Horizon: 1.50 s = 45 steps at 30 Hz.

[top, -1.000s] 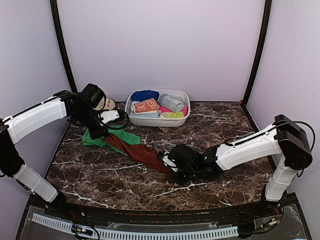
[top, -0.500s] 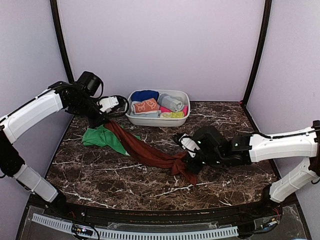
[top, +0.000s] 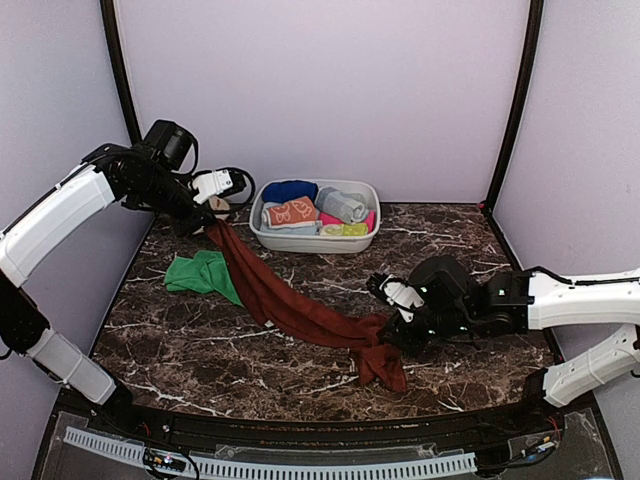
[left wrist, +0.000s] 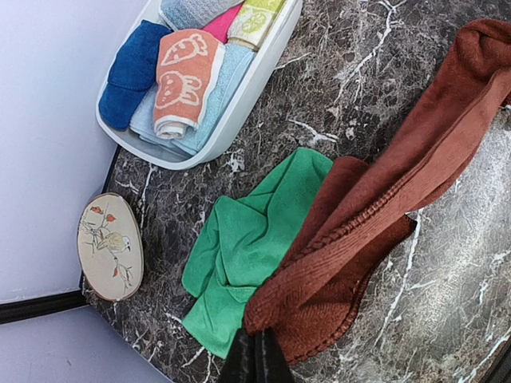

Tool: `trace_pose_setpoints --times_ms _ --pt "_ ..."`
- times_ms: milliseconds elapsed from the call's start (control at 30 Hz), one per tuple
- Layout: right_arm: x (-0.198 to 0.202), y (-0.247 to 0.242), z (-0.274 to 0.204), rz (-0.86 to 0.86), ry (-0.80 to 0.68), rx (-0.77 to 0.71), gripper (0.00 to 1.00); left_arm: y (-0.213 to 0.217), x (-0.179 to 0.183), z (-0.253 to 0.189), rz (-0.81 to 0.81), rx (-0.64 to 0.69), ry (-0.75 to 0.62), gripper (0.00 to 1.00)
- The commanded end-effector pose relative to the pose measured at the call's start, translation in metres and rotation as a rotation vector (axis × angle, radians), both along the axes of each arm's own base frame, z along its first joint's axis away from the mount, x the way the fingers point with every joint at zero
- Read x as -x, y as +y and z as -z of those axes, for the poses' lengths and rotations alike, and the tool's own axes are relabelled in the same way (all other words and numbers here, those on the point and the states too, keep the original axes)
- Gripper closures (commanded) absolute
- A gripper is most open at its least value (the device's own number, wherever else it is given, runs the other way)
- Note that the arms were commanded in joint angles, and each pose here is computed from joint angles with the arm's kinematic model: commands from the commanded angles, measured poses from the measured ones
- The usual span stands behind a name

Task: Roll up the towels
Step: Adjust the towel at the center of the board.

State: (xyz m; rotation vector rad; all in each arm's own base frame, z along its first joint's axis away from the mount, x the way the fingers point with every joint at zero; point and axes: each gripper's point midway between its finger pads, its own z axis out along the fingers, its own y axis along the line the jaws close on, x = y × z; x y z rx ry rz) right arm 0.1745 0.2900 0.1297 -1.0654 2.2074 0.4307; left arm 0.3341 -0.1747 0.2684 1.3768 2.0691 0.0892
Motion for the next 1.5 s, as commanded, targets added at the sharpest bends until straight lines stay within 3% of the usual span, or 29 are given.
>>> trace_pose_setpoints --times_ms 0,200,233,300,567,700,867,1000,1100,1200,1267,1467 --pt "-0.009 0.009 -0.011 0.02 -0.024 -0.053 0.63 0.006 0.008 -0.007 -0.009 0.002 0.011 1.0" --pt "-0.02 0.02 -0.014 0.02 -0.037 -0.064 0.43 0.014 -0.001 -0.014 -0.043 -0.035 -0.046 1.0" --pt "-0.019 0.021 -0.012 0.017 -0.034 -0.064 0.34 0.015 -0.003 -0.015 -0.044 -0.04 -0.056 1.0" --pt "-0.017 0.023 -0.007 0.006 -0.022 -0.068 0.02 0.017 -0.006 -0.016 -0.051 -0.053 -0.071 1.0" --pt "-0.016 0.015 -0.001 0.044 -0.038 0.055 0.0 0.031 -0.018 -0.017 -0.081 -0.145 -0.146 1.0" --pt "0.009 0.032 -0.019 -0.057 0.01 -0.058 0.0 0.037 -0.021 -0.017 -0.097 -0.168 -0.161 1.0" --pt "0.035 0.014 0.046 -0.078 0.126 0.137 0.0 0.041 -0.023 -0.014 -0.102 -0.183 -0.166 1.0" --pt "0.044 0.016 0.073 -0.084 0.156 0.17 0.06 0.04 -0.023 -0.013 -0.1 -0.188 -0.165 1.0" --pt "0.044 0.013 0.092 -0.075 0.172 0.221 0.18 0.042 -0.024 -0.013 -0.1 -0.196 -0.169 1.0" --pt "0.034 0.003 0.112 -0.015 0.195 0.283 0.53 0.043 -0.024 -0.014 -0.101 -0.202 -0.173 1.0" --pt "0.024 -0.003 0.117 0.036 0.213 0.29 0.83 0.043 -0.023 -0.013 -0.102 -0.2 -0.173 1.0" --pt "-0.005 -0.016 0.101 0.126 0.211 0.208 0.82 0.045 -0.021 -0.008 -0.096 -0.21 -0.17 1.0"
